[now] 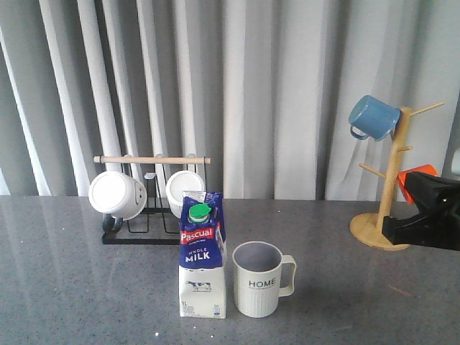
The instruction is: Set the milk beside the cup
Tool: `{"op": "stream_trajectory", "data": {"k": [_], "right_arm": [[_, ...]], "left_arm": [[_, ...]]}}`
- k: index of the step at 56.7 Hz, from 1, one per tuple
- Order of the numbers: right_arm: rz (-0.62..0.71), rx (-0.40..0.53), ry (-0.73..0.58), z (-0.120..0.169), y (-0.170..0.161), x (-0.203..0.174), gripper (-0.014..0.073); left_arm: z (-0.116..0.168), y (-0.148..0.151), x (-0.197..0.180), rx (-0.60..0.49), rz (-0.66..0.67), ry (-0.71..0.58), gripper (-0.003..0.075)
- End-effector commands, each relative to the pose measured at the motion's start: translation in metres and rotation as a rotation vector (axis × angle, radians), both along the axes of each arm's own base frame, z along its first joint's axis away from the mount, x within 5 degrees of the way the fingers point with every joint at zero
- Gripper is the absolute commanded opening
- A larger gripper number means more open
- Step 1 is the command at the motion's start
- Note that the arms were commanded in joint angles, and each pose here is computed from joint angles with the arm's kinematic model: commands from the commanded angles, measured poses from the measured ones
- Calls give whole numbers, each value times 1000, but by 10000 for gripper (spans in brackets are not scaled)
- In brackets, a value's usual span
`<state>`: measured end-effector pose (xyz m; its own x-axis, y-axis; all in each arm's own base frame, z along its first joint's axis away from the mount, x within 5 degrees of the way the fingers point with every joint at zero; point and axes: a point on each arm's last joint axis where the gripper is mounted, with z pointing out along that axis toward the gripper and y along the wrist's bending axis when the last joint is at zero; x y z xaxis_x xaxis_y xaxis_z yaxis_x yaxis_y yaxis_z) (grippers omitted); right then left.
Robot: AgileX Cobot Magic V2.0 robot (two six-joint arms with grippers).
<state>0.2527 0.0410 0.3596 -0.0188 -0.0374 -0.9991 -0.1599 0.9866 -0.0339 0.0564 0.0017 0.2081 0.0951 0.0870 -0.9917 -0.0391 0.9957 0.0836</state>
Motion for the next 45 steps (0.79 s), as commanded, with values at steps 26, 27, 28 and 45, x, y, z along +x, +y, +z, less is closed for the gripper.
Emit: {"op": "stream_trajectory", "data": {"k": [26,27,28,45], "right_arm": [[-6,15,-125,23,-3,-5,-8],[-6,15,-125,23,-3,-5,-8],[-6,15,-125,23,-3,-5,-8],[-6,15,-125,23,-3,-5,-8]], "left_arm": [[-1,-3,-2,-99,-64,53,-6],[-1,-3,-2,-102,-67,53,-6],[-1,-4,-2,-107,-71,54,-6],[-1,-2,-2,-126,-45,54,-6]]}}
